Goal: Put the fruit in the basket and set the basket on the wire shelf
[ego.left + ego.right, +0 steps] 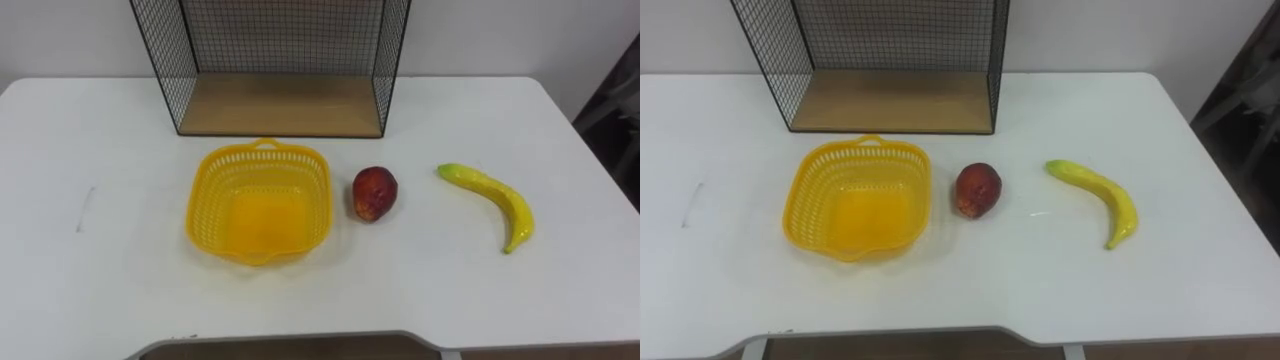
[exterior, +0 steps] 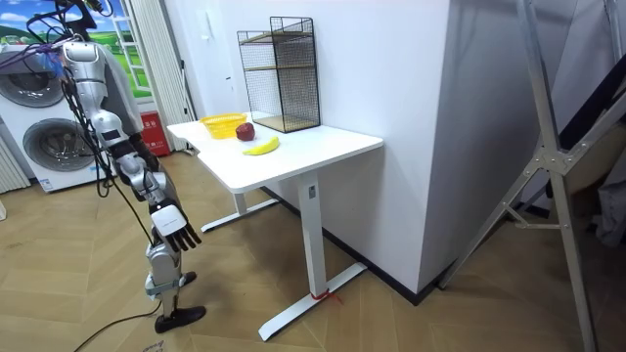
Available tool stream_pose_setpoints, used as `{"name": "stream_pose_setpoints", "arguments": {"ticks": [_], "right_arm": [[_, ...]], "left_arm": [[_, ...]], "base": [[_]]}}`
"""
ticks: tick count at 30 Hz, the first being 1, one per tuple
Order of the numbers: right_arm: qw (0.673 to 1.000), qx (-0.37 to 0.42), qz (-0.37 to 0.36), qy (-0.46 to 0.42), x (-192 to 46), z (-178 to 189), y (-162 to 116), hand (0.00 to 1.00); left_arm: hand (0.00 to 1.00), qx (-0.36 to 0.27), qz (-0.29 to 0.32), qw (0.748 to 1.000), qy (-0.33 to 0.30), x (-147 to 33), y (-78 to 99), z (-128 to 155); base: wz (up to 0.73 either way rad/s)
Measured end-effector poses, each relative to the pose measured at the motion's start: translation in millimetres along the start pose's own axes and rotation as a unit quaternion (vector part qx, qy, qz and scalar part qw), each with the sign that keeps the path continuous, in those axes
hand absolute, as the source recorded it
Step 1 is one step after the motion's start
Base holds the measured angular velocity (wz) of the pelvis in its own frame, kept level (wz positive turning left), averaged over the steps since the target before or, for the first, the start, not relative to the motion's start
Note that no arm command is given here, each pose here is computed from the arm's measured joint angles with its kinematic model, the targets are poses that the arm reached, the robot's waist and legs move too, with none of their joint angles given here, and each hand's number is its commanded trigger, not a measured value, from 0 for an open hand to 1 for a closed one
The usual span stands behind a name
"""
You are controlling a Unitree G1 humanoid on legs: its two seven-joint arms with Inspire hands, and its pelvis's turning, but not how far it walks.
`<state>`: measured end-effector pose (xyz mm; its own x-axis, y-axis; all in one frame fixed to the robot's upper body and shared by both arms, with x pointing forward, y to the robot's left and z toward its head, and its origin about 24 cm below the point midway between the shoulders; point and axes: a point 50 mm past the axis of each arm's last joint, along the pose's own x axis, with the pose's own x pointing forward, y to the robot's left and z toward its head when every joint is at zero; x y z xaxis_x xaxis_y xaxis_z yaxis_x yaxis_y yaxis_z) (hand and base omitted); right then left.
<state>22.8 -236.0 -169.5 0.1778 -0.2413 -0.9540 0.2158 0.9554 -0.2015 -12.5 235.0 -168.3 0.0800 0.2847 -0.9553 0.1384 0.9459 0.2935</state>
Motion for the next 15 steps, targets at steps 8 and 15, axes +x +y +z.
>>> {"name": "stream_pose_setpoints", "arguments": {"ticks": [8,15], "right_arm": [[0.986,0.157,-0.044,0.03,-0.5,-9.4,-3.5,0.0],[0.935,0.334,-0.112,0.048,-1.8,-13.5,-20.3,0.0]], "left_arm": [[0.0,-0.025,0.001,1.0,0.008,-0.5,-4.8,-3.2],[0.0,-0.056,0.02,0.998,0.021,-1.7,-0.6,-13.3]], "base": [[0.0],[0.01]]}}
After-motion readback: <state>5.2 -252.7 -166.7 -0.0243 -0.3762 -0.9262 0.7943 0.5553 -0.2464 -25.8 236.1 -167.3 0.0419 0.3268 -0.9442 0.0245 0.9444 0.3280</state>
